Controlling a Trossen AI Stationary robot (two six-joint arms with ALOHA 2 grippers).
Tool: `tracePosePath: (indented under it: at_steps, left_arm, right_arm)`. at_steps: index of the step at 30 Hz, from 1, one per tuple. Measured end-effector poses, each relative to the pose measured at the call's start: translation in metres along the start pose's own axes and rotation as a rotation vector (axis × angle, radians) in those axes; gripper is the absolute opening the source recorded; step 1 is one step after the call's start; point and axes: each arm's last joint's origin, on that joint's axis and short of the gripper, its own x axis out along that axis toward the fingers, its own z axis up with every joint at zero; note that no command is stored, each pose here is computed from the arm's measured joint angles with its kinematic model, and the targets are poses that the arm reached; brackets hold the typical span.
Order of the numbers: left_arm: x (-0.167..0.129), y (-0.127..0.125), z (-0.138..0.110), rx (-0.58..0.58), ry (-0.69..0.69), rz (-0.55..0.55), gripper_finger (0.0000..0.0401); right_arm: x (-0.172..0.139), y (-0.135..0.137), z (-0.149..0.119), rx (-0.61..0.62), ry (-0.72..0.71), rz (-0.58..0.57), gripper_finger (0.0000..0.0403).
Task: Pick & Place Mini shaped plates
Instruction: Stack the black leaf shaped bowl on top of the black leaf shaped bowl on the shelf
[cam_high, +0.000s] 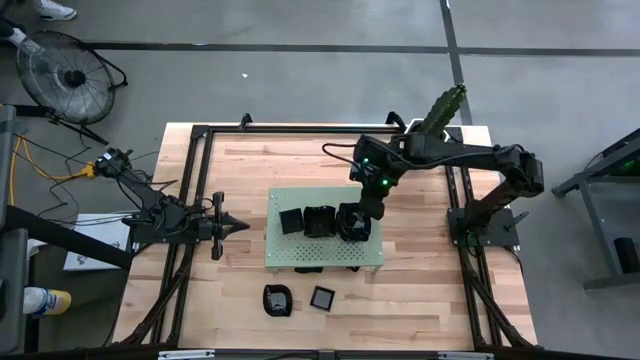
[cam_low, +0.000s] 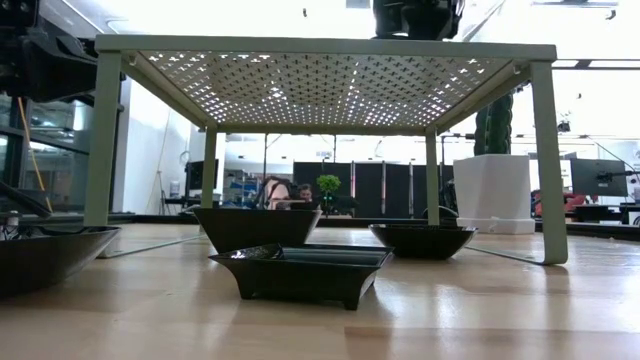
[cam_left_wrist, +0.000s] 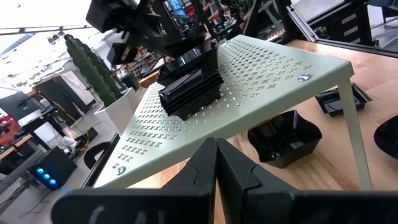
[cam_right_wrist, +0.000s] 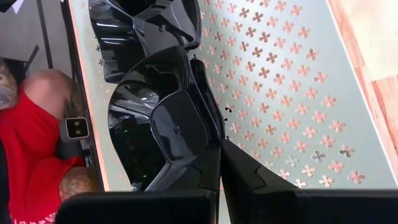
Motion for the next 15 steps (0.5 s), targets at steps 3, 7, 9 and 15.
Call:
tracePosePath:
  at_steps: [3, 7, 9, 15]
  left_arm:
    - [0.0000, -0.0001, 0.0000, 0.000, -0.001, -0.002, 0.0001]
    - [0.0000, -0.0001, 0.0000, 0.000, -0.001, -0.002, 0.0001]
    - [0.0000, -0.0001, 0.0000, 0.000, -0.001, -0.002, 0.0001]
    - [0.0000, -0.0001, 0.0000, 0.000, -0.002, -0.003, 0.0001]
  right_arm:
    - [0.0002, 0.0000, 0.0000, 0.003, -0.002, -0.008, 0.0000]
    - [0.0007, 0.0002, -0.0003, 0.008, -0.002, -0.015, 0.0000]
    - [0.0006, 0.0001, -0.0003, 0.020, -0.004, -0.020, 0.0000]
    - [0.0013, 0.0013, -0.0006, 0.037, -0.007, -0.037, 0.0000]
